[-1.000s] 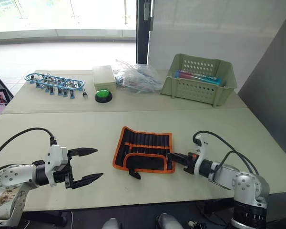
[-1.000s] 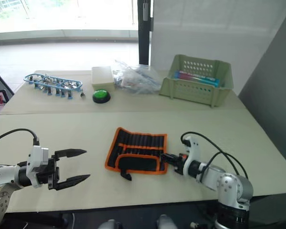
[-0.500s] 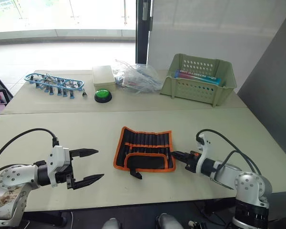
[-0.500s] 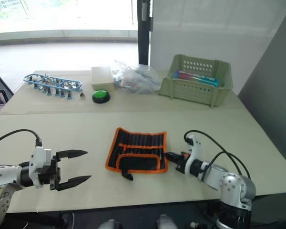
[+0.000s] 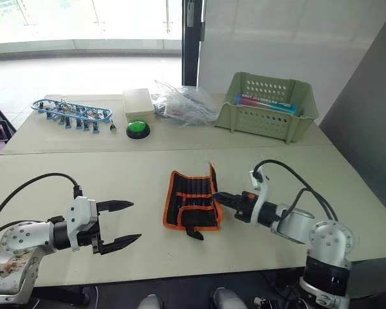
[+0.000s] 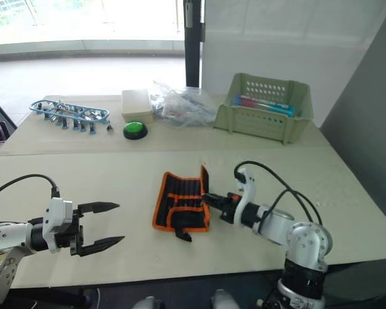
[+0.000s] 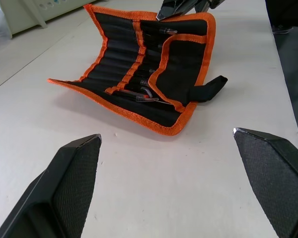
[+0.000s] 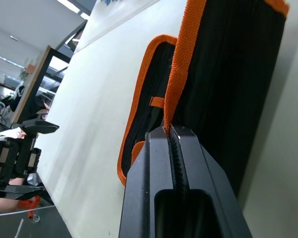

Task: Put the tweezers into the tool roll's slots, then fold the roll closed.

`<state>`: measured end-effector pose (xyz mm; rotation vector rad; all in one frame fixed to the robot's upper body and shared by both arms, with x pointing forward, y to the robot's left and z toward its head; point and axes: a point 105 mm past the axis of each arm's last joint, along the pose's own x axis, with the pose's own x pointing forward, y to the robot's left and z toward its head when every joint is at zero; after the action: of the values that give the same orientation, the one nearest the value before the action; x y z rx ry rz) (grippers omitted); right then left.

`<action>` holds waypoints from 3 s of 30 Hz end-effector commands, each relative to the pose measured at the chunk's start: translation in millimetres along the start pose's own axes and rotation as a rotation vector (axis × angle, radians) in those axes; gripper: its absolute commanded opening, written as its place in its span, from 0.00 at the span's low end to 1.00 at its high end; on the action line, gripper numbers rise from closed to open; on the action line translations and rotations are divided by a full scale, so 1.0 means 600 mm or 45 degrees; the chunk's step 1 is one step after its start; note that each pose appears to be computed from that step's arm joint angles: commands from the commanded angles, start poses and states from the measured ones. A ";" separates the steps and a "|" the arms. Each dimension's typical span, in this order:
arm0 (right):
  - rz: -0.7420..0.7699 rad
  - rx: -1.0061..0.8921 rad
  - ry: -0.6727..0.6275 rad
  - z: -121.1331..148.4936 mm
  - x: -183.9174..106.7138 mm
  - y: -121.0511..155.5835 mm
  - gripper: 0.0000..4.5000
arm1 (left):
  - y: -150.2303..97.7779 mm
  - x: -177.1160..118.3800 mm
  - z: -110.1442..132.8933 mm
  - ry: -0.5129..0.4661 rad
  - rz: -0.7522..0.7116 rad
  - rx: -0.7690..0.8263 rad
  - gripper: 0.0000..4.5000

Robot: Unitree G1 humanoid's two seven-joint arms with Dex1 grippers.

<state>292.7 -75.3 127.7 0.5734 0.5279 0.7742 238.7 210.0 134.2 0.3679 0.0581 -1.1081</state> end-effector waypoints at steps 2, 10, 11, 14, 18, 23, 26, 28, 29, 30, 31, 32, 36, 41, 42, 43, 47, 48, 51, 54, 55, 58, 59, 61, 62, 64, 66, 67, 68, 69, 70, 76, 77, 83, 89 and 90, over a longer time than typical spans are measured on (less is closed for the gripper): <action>-0.123 -0.056 -0.007 -0.015 0.026 -0.005 0.01 | 0.004 0.002 0.010 -0.010 0.008 0.049 1.00; -0.297 -0.078 0.078 -0.069 0.059 -0.047 0.01 | 0.005 0.004 0.009 -0.008 0.013 0.048 1.00; -0.302 -0.082 0.076 -0.070 0.059 -0.050 0.01 | 0.005 0.004 0.009 -0.008 0.011 0.048 1.00; -0.206 -0.054 0.037 -0.059 0.058 -0.031 0.27 | 0.005 0.005 0.010 -0.010 0.011 0.045 1.00; -0.028 -0.039 -0.093 -0.010 0.046 0.008 0.58 | 0.004 0.009 0.012 -0.017 0.004 0.031 1.00; 0.083 -0.273 -0.163 0.047 0.015 0.024 0.64 | 0.003 0.028 0.011 -0.041 -0.001 -0.074 1.00; 0.124 -0.427 -0.149 0.058 0.017 0.015 0.64 | 0.008 0.044 0.008 -0.073 0.020 -0.173 1.00; 0.124 -0.542 -0.129 0.057 0.025 -0.004 0.64 | 0.010 0.060 0.003 -0.083 0.033 -0.249 1.00; 0.113 -0.611 -0.097 0.051 0.030 -0.016 0.64 | 0.013 0.068 0.000 -0.087 0.054 -0.281 1.00; 0.097 -0.669 -0.079 0.047 0.034 -0.029 0.59 | 0.014 0.074 -0.002 -0.090 0.062 -0.309 1.00; 0.092 -0.707 -0.066 0.044 0.038 -0.040 0.53 | 0.013 0.080 -0.003 -0.097 0.066 -0.341 1.00; 0.098 -0.754 -0.051 0.039 0.041 -0.047 0.45 | 0.015 0.085 -0.006 -0.096 0.082 -0.371 1.00; 0.112 -0.890 -0.021 0.027 0.046 -0.065 0.14 | 0.015 0.107 -0.020 -0.050 0.114 -0.458 1.00; 0.110 -0.936 0.003 0.015 0.049 -0.077 0.01 | 0.017 0.132 -0.028 -0.032 0.138 -0.541 1.00; 0.094 -0.934 0.011 0.013 0.049 -0.082 0.01 | 0.015 0.140 -0.029 -0.021 0.133 -0.552 1.00; 0.075 -0.932 0.018 0.011 0.050 -0.087 0.01 | 0.012 0.147 -0.032 0.003 0.130 -0.553 1.00; 0.032 -0.936 0.042 0.003 0.052 -0.098 0.01 | 0.001 0.159 -0.048 0.063 0.103 -0.629 1.00; 0.030 -0.933 0.041 0.002 0.052 -0.098 0.01 | -0.003 0.161 -0.052 0.069 0.089 -0.667 1.00; 0.029 -0.933 0.035 0.001 0.053 -0.094 0.00 | -0.003 0.162 -0.055 0.060 0.090 -0.741 0.94; 0.031 -0.933 0.032 0.000 0.053 -0.091 0.00 | 0.005 0.160 -0.044 0.007 0.093 -0.784 0.74; 0.030 -0.933 0.033 -0.001 0.054 -0.091 0.00 | 0.008 0.159 -0.038 -0.021 0.094 -0.807 0.66; 0.027 -0.935 0.037 -0.005 0.054 -0.091 0.00 | 0.013 0.155 -0.031 -0.048 0.094 -0.842 0.45; 0.026 -0.934 0.036 -0.006 0.055 -0.090 0.00 | 0.012 0.154 -0.033 -0.039 0.095 -0.840 0.37; 0.024 -0.921 0.030 -0.007 0.055 -0.089 0.00 | 0.012 0.153 -0.035 -0.028 0.099 -0.839 0.22; 0.025 -0.915 0.028 -0.007 0.055 -0.088 0.00 | 0.012 0.152 -0.036 -0.025 0.102 -0.839 0.14; 0.025 -0.913 0.032 -0.012 0.055 -0.087 0.00 | 0.013 0.153 -0.038 -0.016 0.109 -0.832 0.01; 0.025 -0.912 0.035 -0.015 0.055 -0.087 0.00 | 0.014 0.153 -0.038 -0.014 0.114 -0.827 0.01; 0.026 -0.913 0.037 -0.016 0.055 -0.087 0.00 | 0.014 0.153 -0.038 -0.013 0.115 -0.824 0.01; 0.029 -0.910 0.037 -0.017 0.056 -0.085 0.00 | 0.015 0.153 -0.038 -0.013 0.120 -0.818 0.01; 0.032 -0.909 0.037 -0.018 0.057 -0.084 0.00 | 0.017 0.154 -0.038 -0.010 0.125 -0.810 0.01; 0.034 -0.909 0.037 -0.019 0.059 -0.083 0.00 | 0.018 0.153 -0.037 -0.006 0.129 -0.796 0.01; 0.053 -0.920 0.048 -0.029 0.070 -0.074 0.00 | 0.045 0.133 -0.023 -0.032 0.159 -0.744 0.01; 0.049 -0.919 0.051 -0.033 0.075 -0.073 0.00 | 0.051 0.124 -0.019 -0.032 0.154 -0.730 0.01; -0.066 -0.897 0.037 -0.045 0.089 -0.096 0.00 | 0.053 0.085 0.002 0.004 0.018 -0.648 0.01; -0.059 -0.902 0.006 -0.039 0.098 -0.089 0.00 | 0.054 0.117 0.020 0.036 -0.079 -0.560 0.01; -0.057 -0.903 0.006 -0.039 0.099 -0.088 0.00 | 0.051 0.128 0.026 0.022 -0.101 -0.554 0.01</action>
<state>336.8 -45.3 80.1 -0.0689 0.1707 0.9053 296.4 161.7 127.7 -0.0404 0.3789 -1.0958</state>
